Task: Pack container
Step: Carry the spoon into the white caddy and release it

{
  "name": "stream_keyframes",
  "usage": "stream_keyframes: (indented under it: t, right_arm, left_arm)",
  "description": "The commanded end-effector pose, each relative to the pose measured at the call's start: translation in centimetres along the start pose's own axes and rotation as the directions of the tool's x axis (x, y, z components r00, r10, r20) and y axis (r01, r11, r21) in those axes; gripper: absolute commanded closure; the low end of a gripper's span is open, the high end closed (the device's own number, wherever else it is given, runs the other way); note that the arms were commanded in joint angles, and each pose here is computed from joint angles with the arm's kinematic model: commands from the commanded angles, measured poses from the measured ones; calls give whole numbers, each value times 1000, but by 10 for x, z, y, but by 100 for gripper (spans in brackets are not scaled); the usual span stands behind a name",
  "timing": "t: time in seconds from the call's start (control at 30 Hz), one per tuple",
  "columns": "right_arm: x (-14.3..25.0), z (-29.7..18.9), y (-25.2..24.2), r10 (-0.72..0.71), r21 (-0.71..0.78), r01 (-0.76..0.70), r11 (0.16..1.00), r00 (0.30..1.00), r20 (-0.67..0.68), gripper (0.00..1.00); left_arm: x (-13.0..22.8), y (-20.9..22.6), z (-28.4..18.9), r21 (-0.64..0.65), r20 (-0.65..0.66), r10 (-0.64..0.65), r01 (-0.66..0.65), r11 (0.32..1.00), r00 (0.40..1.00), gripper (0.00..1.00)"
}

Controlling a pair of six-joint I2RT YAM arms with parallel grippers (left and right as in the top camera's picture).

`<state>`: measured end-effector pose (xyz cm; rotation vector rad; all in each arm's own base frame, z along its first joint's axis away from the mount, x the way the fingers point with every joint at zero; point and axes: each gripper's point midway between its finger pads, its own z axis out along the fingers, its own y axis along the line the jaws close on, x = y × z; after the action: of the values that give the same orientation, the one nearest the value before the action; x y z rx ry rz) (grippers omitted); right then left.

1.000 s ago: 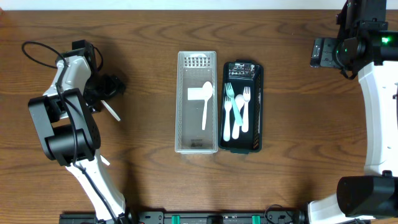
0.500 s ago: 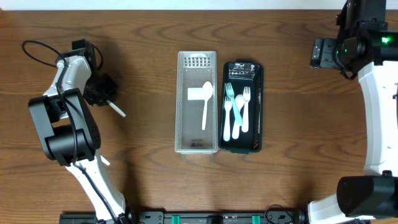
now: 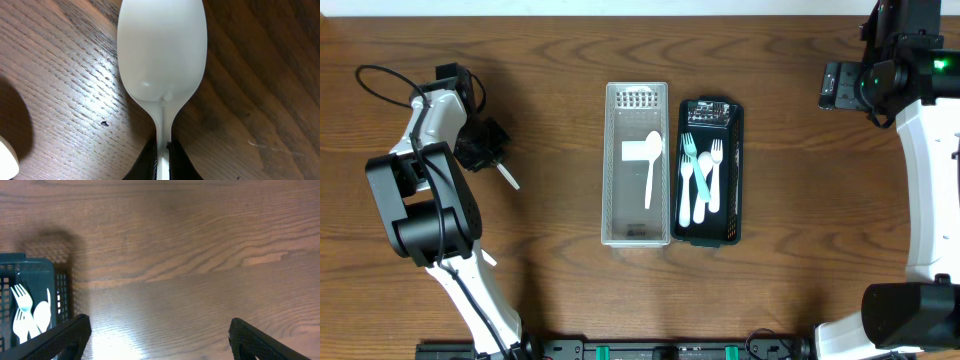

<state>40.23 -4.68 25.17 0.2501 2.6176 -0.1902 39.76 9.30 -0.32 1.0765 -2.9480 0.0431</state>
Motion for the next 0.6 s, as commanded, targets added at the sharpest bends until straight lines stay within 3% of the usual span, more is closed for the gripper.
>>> stream_keyframes:
  t: [0.0,0.27,0.43,0.57]
  right_arm:
    - [0,1,-6,-4,17,4,1000,1000,-3,9]
    - [0,1,-6,-3,16,4,1000,1000,-3,9]
    - [0,1,-6,-3,16,3,1000,1000,-2,9]
    - [-1,1,-6,-3,16,3,1000,1000,1,9]
  left_arm:
    - [10,3,-1,-21,-28,29,-30,999,999,94]
    - [35,-60,-107,45,136,248,-256,966,959,94]
    - [91,-123,-177,83,323,452,-501,862,831,94]
    - [143,-162,-191,84,364,571,-636,767,736,94]
